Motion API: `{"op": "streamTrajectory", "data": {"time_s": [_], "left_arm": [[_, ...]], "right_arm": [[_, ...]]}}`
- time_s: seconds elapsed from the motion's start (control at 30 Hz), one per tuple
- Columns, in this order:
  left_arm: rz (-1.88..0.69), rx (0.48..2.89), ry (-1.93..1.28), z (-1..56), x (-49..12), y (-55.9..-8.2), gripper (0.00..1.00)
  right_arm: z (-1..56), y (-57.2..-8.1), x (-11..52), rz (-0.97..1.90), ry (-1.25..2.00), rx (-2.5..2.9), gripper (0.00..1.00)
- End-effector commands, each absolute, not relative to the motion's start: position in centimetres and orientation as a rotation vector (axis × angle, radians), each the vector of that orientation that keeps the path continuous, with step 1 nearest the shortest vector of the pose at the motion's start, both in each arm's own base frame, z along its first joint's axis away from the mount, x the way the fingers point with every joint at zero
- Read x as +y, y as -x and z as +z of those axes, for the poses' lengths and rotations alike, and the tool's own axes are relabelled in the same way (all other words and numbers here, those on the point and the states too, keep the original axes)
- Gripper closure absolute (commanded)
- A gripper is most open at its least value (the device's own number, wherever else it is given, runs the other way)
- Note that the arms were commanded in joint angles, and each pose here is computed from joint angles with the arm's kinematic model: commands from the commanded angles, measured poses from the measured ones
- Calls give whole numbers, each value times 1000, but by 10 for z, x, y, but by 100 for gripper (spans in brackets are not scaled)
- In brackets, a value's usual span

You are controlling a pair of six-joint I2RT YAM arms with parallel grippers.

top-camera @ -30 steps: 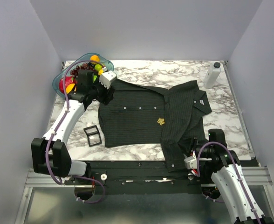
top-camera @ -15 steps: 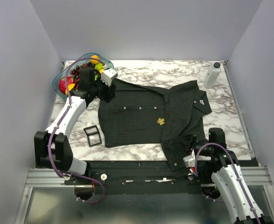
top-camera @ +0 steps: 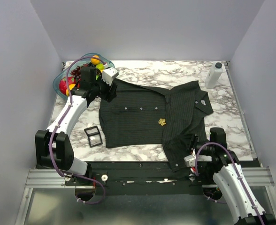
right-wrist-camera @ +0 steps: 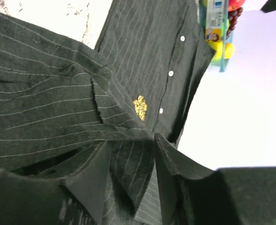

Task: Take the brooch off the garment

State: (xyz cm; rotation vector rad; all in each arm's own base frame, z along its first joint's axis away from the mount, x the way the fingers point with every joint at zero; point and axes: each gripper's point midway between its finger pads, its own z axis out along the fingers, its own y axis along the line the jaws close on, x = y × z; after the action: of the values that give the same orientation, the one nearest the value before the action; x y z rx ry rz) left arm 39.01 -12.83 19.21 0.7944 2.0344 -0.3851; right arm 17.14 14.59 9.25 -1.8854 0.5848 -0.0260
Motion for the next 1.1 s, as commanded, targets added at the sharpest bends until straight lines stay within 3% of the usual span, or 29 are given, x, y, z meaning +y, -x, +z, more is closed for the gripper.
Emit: {"op": "streamTrajectory", "data": {"time_s": [0.0,0.27,0.37,0.4,0.47,0.5,0.67,0.7,0.8,0.87,0.9,1.0,1.03,1.07], "left_arm": [[-424,2005,-794,201,-136,-396,34],[-438,2013,-792,200,-138,-398,34],[-435,2014,-796,201,-137,-398,34],[-433,2016,-795,200,-137,-397,34],[-437,2014,-795,201,-137,-397,34],[-442,2015,-794,201,-138,-397,34],[-470,2017,-787,208,-141,-393,34],[-477,2013,-786,211,-142,-392,34],[-501,2014,-795,212,-144,-386,34],[-510,2030,-801,207,-145,-382,34],[-513,2039,-801,205,-144,-381,34],[-536,2078,-802,194,-145,-375,34],[-542,2085,-802,192,-146,-374,34],[-551,2099,-809,189,-147,-372,34]], "right_arm": [[111,-166,156,-177,1940,252,45],[72,-153,147,-111,2128,217,39],[76,-159,146,-106,2141,226,55],[80,-161,146,-98,2130,241,72],[98,-168,151,-98,2089,230,87],[107,-171,153,-94,2070,239,100],[202,-205,170,-140,1843,220,99],[206,-217,171,-56,1797,355,100],[272,-283,170,-214,1646,477,100],[273,-341,163,-264,1622,635,99],[310,-365,161,-281,1543,687,99],[310,-454,153,-285,1346,946,100],[360,-477,153,-347,1244,898,100],[335,-516,147,-356,1196,1016,100]]}}
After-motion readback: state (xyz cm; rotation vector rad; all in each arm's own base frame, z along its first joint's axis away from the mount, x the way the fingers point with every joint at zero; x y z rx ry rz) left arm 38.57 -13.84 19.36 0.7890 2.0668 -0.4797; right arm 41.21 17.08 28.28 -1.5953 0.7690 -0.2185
